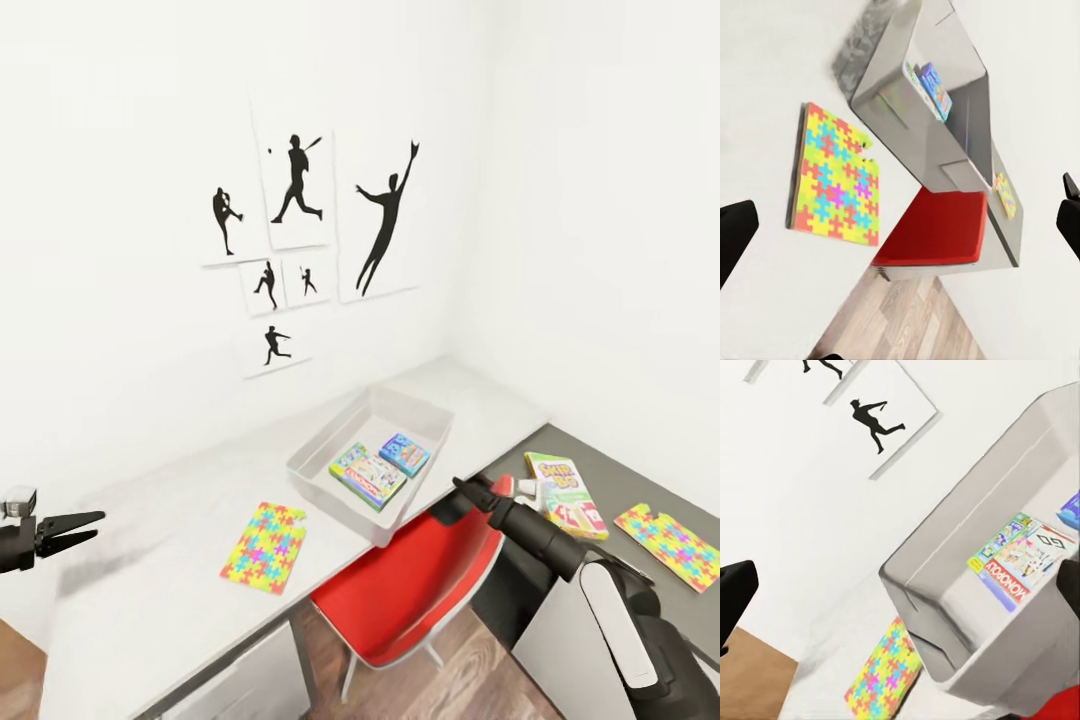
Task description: Put all the toys in the child's room - the three board games (two on the bed and one on the table), the two jigsaw puzzles on the table, and the tennis ball on the table - inside the toy box on the table in the child's room.
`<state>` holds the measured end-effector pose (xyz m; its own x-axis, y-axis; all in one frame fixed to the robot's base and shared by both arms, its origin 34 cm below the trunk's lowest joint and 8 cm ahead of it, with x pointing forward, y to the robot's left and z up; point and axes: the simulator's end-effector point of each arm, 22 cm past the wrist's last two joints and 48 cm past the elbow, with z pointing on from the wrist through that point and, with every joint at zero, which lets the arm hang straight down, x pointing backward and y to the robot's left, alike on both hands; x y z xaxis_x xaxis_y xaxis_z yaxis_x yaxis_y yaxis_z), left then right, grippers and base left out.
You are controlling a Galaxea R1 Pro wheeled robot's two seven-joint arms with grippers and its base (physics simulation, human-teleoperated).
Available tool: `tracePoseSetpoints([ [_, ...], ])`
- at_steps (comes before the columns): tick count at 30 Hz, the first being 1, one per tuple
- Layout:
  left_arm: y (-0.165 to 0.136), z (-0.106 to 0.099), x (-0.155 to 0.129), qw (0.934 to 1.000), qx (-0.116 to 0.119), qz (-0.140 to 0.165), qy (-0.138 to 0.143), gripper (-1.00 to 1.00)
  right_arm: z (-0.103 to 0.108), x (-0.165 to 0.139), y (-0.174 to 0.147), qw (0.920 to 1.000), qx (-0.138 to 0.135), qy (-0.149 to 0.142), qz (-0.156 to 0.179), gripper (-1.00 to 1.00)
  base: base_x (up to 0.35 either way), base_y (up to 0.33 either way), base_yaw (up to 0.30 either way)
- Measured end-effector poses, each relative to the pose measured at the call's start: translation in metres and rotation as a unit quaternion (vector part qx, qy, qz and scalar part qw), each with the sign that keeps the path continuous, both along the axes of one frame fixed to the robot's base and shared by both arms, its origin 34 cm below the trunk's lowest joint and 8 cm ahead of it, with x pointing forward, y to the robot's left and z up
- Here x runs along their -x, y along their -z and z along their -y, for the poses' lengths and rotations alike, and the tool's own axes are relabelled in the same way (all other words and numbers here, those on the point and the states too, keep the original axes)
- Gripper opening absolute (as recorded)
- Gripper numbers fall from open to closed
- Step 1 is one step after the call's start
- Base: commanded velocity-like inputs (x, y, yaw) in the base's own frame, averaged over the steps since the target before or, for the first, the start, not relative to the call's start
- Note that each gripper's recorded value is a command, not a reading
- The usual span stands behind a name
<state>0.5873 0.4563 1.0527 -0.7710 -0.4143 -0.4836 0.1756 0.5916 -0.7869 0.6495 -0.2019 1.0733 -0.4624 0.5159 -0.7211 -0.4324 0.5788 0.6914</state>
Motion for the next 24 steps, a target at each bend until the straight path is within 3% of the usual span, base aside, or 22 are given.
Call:
tracePoseSetpoints([
  [8,-0.0020,-0.0004,0.0003,1.0000,-0.001,0.002,0.000,1.00,0.0001,0.0003,-0.0009,1.0000,0.004,0.000,0.001,1.00,-0.304,0.038,0.223],
  [16,-0.0023,-0.0001,0.0003,1.0000,-0.001,0.002,0.000,1.00,0.0002,0.0005,-0.0014,1.0000,0.004,0.000,0.002,1.00,-0.243,0.183,0.033],
  [24,-0.0028,-0.0005,0.0006,1.0000,-0.001,0.002,0.000,1.00,0.0001,0.0006,-0.0014,1.0000,0.004,0.001,0.002,1.00,-0.077,0.267,0.002],
])
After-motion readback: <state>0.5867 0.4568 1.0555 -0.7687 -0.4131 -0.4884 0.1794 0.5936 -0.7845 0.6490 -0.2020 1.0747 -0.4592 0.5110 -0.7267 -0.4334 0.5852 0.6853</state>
